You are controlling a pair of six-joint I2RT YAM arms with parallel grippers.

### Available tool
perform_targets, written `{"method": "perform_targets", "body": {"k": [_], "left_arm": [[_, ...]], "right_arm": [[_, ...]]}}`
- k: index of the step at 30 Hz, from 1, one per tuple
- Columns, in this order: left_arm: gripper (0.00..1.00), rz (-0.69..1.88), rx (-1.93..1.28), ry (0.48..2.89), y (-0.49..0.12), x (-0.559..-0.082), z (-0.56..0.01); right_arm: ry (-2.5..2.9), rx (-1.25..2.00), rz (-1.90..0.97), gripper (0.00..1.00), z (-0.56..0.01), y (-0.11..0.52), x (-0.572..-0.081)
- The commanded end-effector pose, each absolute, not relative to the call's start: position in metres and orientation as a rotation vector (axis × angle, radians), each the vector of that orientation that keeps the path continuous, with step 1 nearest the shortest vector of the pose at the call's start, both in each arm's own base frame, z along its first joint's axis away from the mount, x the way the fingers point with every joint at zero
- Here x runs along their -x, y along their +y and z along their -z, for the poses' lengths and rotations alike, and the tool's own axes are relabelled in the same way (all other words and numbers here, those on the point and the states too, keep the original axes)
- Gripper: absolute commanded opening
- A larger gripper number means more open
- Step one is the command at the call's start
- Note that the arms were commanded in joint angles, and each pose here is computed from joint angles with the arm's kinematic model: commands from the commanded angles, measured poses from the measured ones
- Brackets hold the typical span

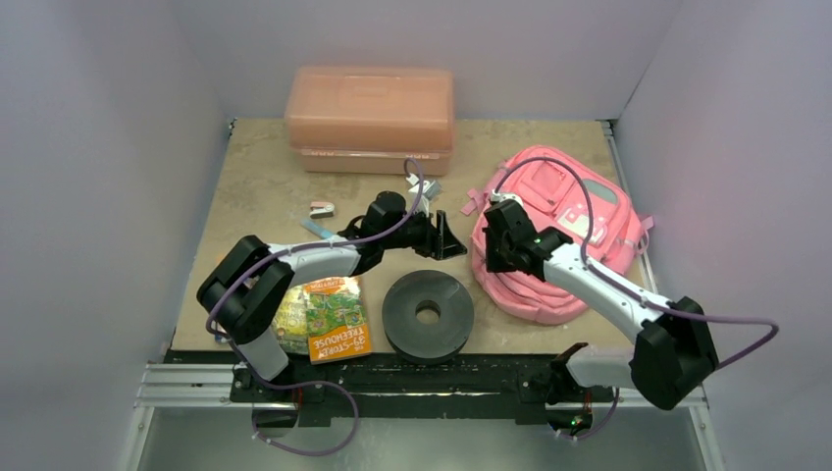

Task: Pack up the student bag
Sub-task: Unzip the student bag at the center of the board.

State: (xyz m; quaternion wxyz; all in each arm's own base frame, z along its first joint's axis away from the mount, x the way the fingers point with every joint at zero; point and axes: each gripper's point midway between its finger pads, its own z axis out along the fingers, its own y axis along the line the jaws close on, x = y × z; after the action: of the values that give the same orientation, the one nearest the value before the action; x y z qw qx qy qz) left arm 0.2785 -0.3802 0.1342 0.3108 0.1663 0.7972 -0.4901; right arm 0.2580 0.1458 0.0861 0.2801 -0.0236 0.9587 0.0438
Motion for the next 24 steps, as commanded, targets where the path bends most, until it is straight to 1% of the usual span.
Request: {"method": "perform_targets", "body": {"k": [1,4,7,11,14,18,21,24], "left_arm": [[0.61,1.312,-0.673,1.903,-0.393,-0.28,-0.151],[0.61,1.361,-0.758,1.835,-0.404,-0.278,-0.154],[0.58,1.357,-0.801,1.765,-0.413,-0.278,-0.157],[0.53,1.329,-0.883,1.782,-0.425,-0.274,-0.147],[0.47,1.344,-0.912,1.781,-0.435,-0.269,-0.141],[0.44,1.323,-0.95,1.777,-0.447,-0.263,-0.136],[0.37,1.285,-0.953,1.78,-0.451,-0.264,-0.133],[0.24,1.249,-0.926,1.775,-0.451,-0.269,-0.133]], "right_arm": [[2.418,0.087,-0.236,0.0,-0.135,0.156,-0.269],[2.394,0.114,-0.288,0.0,-0.145,0.162,-0.269],[2.381,0.112,-0.306,0.0,-0.151,0.163,-0.267],[2.354,0.102,-0.338,0.0,-0.162,0.165,-0.267],[2.337,0.093,-0.355,0.0,-0.169,0.166,-0.268],[2.324,0.088,-0.38,0.0,-0.177,0.168,-0.267],[2.303,0.084,-0.394,0.0,-0.185,0.169,-0.267],[2.298,0.083,-0.406,0.0,-0.189,0.169,-0.266]]}}
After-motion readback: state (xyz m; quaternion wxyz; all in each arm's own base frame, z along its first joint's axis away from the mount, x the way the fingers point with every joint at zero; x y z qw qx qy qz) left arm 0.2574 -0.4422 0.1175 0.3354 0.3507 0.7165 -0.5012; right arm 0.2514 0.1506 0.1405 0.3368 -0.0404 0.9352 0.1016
